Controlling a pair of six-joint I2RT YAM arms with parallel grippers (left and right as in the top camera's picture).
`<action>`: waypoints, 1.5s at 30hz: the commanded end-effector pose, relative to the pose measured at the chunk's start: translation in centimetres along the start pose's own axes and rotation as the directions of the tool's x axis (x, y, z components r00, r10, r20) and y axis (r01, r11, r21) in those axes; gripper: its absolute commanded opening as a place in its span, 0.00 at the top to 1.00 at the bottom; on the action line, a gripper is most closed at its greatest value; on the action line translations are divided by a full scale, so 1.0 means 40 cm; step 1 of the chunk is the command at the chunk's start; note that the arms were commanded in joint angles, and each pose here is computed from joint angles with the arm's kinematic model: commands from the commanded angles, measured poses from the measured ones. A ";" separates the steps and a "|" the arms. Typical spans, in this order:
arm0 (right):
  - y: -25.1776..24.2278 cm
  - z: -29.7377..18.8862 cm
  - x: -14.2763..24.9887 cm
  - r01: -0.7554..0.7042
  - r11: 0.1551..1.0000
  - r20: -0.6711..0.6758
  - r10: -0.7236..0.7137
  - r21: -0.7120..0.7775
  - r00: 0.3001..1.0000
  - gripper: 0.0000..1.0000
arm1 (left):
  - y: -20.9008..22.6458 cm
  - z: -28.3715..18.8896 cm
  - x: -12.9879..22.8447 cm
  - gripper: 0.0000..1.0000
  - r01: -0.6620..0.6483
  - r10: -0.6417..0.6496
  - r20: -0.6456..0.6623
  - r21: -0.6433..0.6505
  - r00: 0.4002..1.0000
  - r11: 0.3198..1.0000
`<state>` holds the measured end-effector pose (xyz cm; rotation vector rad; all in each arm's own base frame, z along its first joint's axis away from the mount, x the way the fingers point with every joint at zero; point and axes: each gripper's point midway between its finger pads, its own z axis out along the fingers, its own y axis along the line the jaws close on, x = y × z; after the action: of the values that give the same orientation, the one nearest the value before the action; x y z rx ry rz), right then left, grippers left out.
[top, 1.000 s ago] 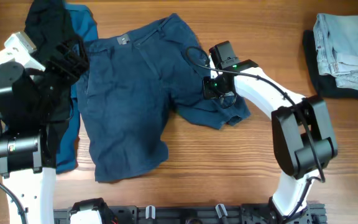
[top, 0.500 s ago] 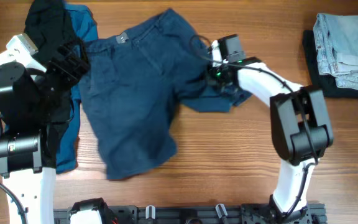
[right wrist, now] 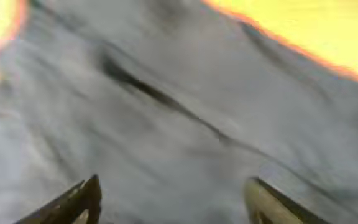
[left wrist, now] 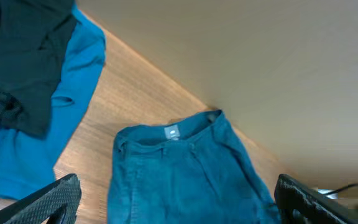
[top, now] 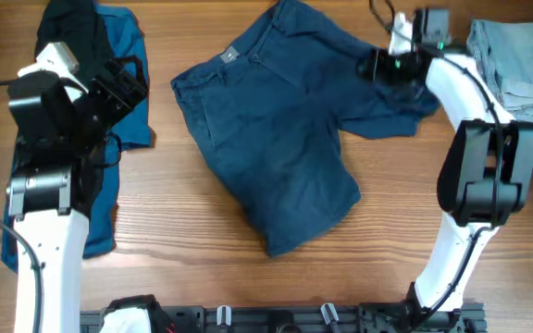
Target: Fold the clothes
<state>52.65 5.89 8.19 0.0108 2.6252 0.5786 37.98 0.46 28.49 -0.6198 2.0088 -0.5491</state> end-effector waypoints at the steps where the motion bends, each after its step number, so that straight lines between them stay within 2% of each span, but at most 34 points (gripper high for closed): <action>1: 0.208 -0.160 -0.063 0.071 0.964 0.044 -0.061 -0.255 0.997 0.00 | 0.025 0.074 0.039 0.01 -0.132 0.131 -0.082 -0.015 0.988 0.991; 3: 0.282 -0.208 -0.027 0.059 0.937 -0.005 -0.064 -0.344 0.998 0.00 | 0.047 0.151 0.078 0.00 -0.200 0.196 -0.143 -0.016 0.970 0.980; 5: 0.308 -0.220 0.020 0.027 0.938 -0.075 -0.056 -0.346 0.996 0.01 | 0.062 0.236 0.133 0.01 -0.268 0.266 -0.210 0.020 0.941 0.963; 6: 0.309 -0.215 0.036 0.012 0.945 -0.103 -0.048 -0.328 0.994 0.01 | 0.066 0.272 0.162 0.00 -0.289 0.293 -0.241 0.050 0.925 0.956; 9: 0.236 -0.187 0.102 -0.082 0.995 -0.208 0.068 -0.056 0.976 0.00 | 0.104 0.381 0.253 0.01 -0.302 0.320 -0.322 0.105 0.891 0.948; 10: 0.232 -0.185 0.118 -0.085 0.996 -0.228 0.078 -0.021 0.971 0.01 | 0.119 0.404 0.271 0.01 -0.304 0.322 -0.336 0.107 0.885 0.947; 13: 0.265 -0.184 0.158 -0.063 0.998 -0.278 0.059 -0.005 0.959 0.04 | 0.172 0.471 0.321 0.01 -0.309 0.324 -0.366 0.100 0.872 0.946; 17: 0.308 -0.184 0.171 -0.036 0.999 -0.285 0.029 -0.022 0.958 0.08 | 0.184 0.500 0.333 0.01 -0.321 0.338 -0.359 0.107 0.870 0.941; 21: 0.338 -0.181 0.198 -0.020 0.999 -0.317 0.011 -0.027 0.949 0.16 | 0.178 0.508 0.326 0.22 -0.322 0.341 -0.340 0.114 0.876 0.940; 23: 0.339 -0.178 0.210 -0.033 0.999 -0.320 0.041 0.031 0.947 0.16 | 0.172 0.509 0.332 0.43 -0.325 0.347 -0.340 0.120 0.874 0.938; 24: 0.336 -0.178 0.211 -0.034 0.997 -0.313 0.053 0.067 0.948 0.17 | 0.168 0.510 0.333 0.51 -0.327 0.349 -0.339 0.123 0.874 0.937; 28: 0.372 -0.241 0.197 -0.002 0.990 -0.223 0.034 0.142 0.974 0.23 | 0.145 0.517 0.332 0.80 -0.317 0.340 -0.318 0.124 0.885 0.940; 31: 0.413 -0.321 0.184 0.029 0.988 -0.138 -0.008 0.154 0.990 0.24 | 0.144 0.520 0.329 0.95 -0.320 0.339 -0.309 0.113 0.888 0.941; 34: 0.464 -0.446 0.198 0.068 0.981 -0.041 -0.061 0.180 0.997 0.24 | 0.161 0.523 0.321 0.96 -0.318 0.323 -0.303 0.066 0.896 0.946; 36: 0.482 -0.500 0.232 0.092 0.978 -0.035 -0.087 0.187 0.996 0.25 | 0.175 0.523 0.316 0.96 -0.294 0.287 -0.303 0.024 0.909 0.956; 41: 0.483 -0.508 0.365 0.100 0.973 -0.182 -0.063 0.206 0.981 0.29 | 0.247 0.502 0.261 0.96 -0.111 0.077 -0.274 -0.111 0.959 0.988; 45: 0.526 -0.442 0.495 0.226 0.957 -0.321 -0.159 0.181 0.933 0.29 | 0.271 0.449 0.173 0.96 -0.064 0.033 -0.216 -0.138 0.976 0.988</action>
<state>27.75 18.15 25.06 -0.1881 2.8625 0.2791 48.06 -0.75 5.40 -0.5185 2.3784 -0.4757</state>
